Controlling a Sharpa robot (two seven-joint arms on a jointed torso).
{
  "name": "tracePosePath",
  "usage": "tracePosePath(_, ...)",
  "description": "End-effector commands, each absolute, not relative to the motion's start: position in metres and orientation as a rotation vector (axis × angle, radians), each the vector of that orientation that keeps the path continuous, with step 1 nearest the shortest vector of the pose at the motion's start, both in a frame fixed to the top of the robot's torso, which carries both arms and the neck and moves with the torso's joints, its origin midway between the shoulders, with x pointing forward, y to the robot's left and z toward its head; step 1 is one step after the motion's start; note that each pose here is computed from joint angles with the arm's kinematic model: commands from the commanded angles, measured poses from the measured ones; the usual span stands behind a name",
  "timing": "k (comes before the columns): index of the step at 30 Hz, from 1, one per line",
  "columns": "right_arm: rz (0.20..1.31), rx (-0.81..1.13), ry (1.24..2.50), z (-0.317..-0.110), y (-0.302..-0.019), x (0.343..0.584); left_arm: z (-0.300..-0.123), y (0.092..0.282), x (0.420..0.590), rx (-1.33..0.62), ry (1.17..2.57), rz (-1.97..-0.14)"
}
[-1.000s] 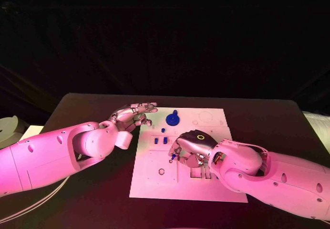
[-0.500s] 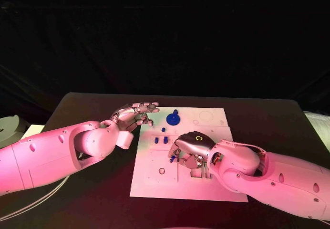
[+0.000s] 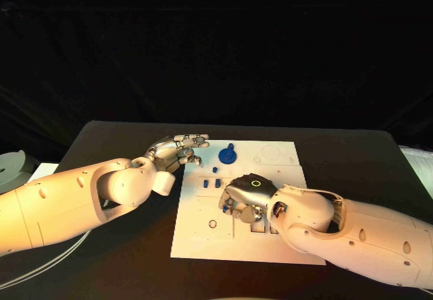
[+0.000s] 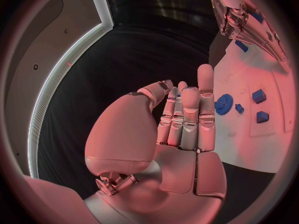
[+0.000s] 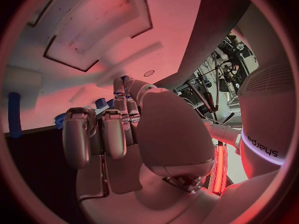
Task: Assemble the parts on the task board
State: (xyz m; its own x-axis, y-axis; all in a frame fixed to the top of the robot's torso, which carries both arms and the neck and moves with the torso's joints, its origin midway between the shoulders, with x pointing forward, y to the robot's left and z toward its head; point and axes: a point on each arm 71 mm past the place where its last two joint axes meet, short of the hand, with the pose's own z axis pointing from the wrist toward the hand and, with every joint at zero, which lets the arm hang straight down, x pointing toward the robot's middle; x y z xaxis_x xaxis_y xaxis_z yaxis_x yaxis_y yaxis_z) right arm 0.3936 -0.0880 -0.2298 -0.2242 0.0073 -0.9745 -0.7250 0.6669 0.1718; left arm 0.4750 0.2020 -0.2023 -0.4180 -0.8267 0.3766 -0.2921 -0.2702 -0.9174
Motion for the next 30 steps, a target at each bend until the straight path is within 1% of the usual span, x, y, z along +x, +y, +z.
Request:
tracePosePath(1,0.699,-0.639,1.694,-0.235,-0.087,0.393,-0.201,0.199,0.474,-1.356,1.578,-1.761)
tracePosePath(13,0.685,-0.631,1.683,-0.236,-0.085,0.393,-0.201,0.200,0.473,-1.357,1.578,-1.759)
tracePosePath(23,0.708,-0.567,1.581,-0.227,-0.089,0.393,-0.201,0.201,0.473,-1.352,1.591,-1.749)
tracePosePath(30,0.733,-0.536,1.525,-0.218,-0.099,0.388,-0.202,0.203,0.473,-1.352,1.599,-1.736)
